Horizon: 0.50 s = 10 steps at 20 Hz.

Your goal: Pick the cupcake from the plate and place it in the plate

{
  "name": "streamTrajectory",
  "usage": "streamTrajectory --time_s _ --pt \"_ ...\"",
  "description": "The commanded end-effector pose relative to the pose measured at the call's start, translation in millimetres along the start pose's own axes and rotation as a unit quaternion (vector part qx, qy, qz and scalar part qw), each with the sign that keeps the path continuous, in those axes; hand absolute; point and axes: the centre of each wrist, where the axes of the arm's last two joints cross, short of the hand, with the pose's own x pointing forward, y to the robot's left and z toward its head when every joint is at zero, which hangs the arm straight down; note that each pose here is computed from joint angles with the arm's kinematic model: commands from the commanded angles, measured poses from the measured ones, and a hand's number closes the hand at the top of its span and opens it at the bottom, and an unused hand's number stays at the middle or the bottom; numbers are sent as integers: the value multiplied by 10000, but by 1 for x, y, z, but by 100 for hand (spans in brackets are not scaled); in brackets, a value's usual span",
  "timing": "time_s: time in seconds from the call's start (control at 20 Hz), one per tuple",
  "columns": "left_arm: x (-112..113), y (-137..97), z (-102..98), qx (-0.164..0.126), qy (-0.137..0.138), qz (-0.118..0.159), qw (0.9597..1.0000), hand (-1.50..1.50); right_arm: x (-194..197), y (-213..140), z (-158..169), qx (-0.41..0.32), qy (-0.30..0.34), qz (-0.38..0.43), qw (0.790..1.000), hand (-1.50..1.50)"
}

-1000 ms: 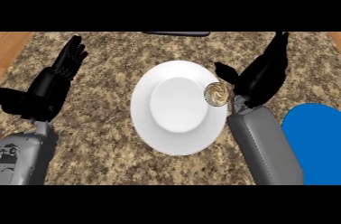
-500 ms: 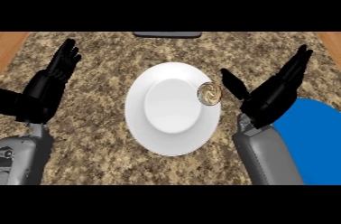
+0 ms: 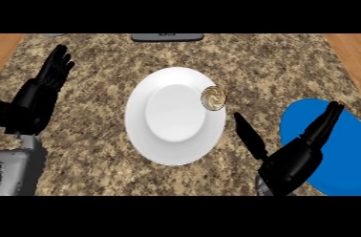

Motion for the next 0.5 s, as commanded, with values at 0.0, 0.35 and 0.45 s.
streamTrajectory --time_s 0.0,0.35,0.45 --pt "6 3 2 77 5 10 10000 0 -8 -34 27 -33 990 -379 9944 -150" --pt "6 13 13 151 -89 -61 9998 0 -16 -87 69 72 900 -279 9955 -150" --pt "0 10 15 216 15 -38 9998 0 -23 -99 76 -87 821 11 9966 -150"
